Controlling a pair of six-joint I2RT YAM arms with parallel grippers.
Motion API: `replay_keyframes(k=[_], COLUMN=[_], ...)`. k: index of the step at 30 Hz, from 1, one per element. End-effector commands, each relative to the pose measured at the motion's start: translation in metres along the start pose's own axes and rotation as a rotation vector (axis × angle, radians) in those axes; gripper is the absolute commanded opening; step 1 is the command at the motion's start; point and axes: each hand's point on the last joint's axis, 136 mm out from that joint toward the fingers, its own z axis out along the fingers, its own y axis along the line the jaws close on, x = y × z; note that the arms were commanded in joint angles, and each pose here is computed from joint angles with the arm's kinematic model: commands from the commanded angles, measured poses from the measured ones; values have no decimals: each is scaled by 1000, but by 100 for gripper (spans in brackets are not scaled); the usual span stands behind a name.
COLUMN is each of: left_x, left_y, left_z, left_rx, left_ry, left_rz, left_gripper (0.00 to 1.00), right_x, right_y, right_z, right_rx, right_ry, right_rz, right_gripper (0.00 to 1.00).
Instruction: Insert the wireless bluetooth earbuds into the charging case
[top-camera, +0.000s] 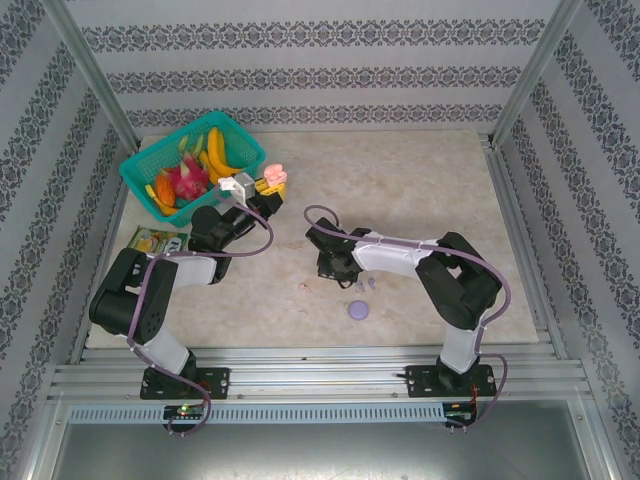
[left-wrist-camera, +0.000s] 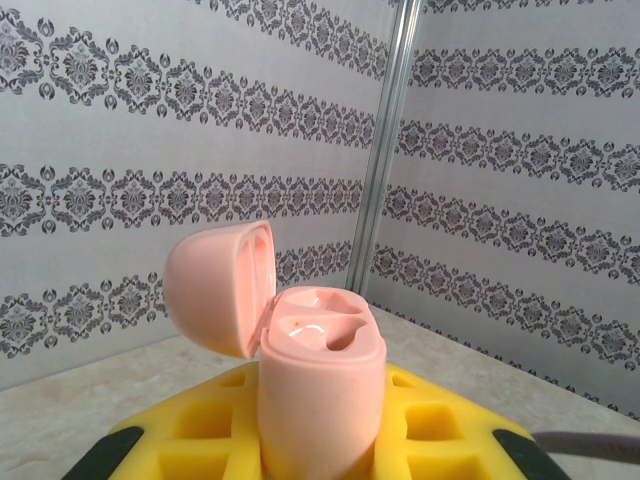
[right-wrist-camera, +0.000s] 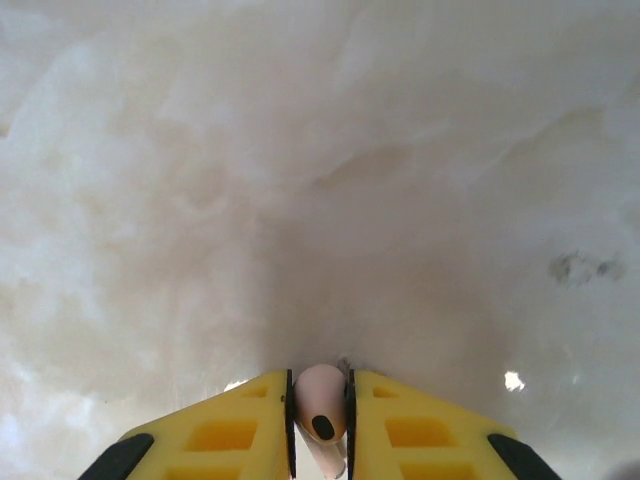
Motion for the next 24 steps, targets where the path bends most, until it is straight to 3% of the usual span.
replay_keyframes(k=[1,16,24], left_x=[-17,-11,-9], left_y=[-5,-7,-11], left_z=[-4,-4,-6], left_rx=[23,34,53], left_ry=[-57,-39,-23], left_rz=[12,-10,-7], left_gripper=[0,0,0], right_x=[-19,-49,-79], right_y=[7,16,16], right_z=[-13,-46,-94], right_rx=[-61,-364,-514], right_ry=[-94,-283,-408], right_rz=[-66,-129,-122], right_gripper=[19,20,21])
